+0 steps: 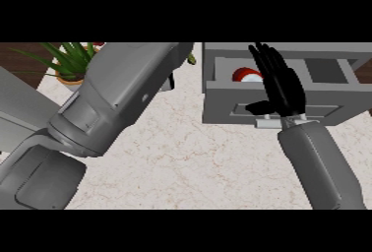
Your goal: Pick up the can, place it into the drawer and close the drawer
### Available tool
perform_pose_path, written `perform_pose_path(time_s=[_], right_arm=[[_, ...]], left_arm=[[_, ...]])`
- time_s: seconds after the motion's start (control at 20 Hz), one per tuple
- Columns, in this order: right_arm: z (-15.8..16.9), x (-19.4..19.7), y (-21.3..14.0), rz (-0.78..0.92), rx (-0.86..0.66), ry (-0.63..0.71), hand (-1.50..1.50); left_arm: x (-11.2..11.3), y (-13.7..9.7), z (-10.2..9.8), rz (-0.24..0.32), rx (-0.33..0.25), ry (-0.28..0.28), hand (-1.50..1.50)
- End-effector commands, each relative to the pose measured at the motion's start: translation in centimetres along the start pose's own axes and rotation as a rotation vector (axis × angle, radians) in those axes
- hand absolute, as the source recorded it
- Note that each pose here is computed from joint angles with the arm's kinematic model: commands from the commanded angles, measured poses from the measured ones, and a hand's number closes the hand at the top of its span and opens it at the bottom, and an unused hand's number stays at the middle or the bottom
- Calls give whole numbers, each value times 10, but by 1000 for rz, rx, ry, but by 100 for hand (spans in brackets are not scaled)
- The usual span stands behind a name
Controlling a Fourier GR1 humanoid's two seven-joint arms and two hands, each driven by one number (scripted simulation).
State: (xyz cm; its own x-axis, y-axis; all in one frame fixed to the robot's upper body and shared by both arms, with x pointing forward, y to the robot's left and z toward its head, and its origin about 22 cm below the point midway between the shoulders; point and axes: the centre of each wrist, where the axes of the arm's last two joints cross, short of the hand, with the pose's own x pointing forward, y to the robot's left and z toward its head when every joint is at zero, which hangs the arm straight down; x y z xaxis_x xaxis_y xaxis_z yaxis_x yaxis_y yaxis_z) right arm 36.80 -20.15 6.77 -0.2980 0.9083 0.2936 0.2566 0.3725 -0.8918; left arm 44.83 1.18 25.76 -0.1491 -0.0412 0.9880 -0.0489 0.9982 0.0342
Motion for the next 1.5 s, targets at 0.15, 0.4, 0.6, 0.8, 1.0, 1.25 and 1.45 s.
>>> perform_pose_path(time_s=[0.15,0.4,0.6,0.8,1.0,1.25,1.45], right_arm=[[-22,-8,31,81,-88,49,-150],[-57,-13,17,115,-166,79,-150],[-81,10,16,140,-186,50,-150],[-103,16,-3,148,-221,68,-150],[-109,5,-13,159,-227,72,-150],[-123,6,-32,109,-259,62,-150],[-124,22,-22,-1,-275,49,-150]], left_arm=[[17,33,-11,-11,23,7,-150],[3,38,-7,-3,-15,17,-150],[-5,48,-6,-4,5,28,-150],[4,55,-4,-9,-16,30,-150],[-11,79,-4,-16,-10,26,-150],[-7,100,-4,-22,-9,35,-150],[-21,109,1,-1,-21,34,-150]])
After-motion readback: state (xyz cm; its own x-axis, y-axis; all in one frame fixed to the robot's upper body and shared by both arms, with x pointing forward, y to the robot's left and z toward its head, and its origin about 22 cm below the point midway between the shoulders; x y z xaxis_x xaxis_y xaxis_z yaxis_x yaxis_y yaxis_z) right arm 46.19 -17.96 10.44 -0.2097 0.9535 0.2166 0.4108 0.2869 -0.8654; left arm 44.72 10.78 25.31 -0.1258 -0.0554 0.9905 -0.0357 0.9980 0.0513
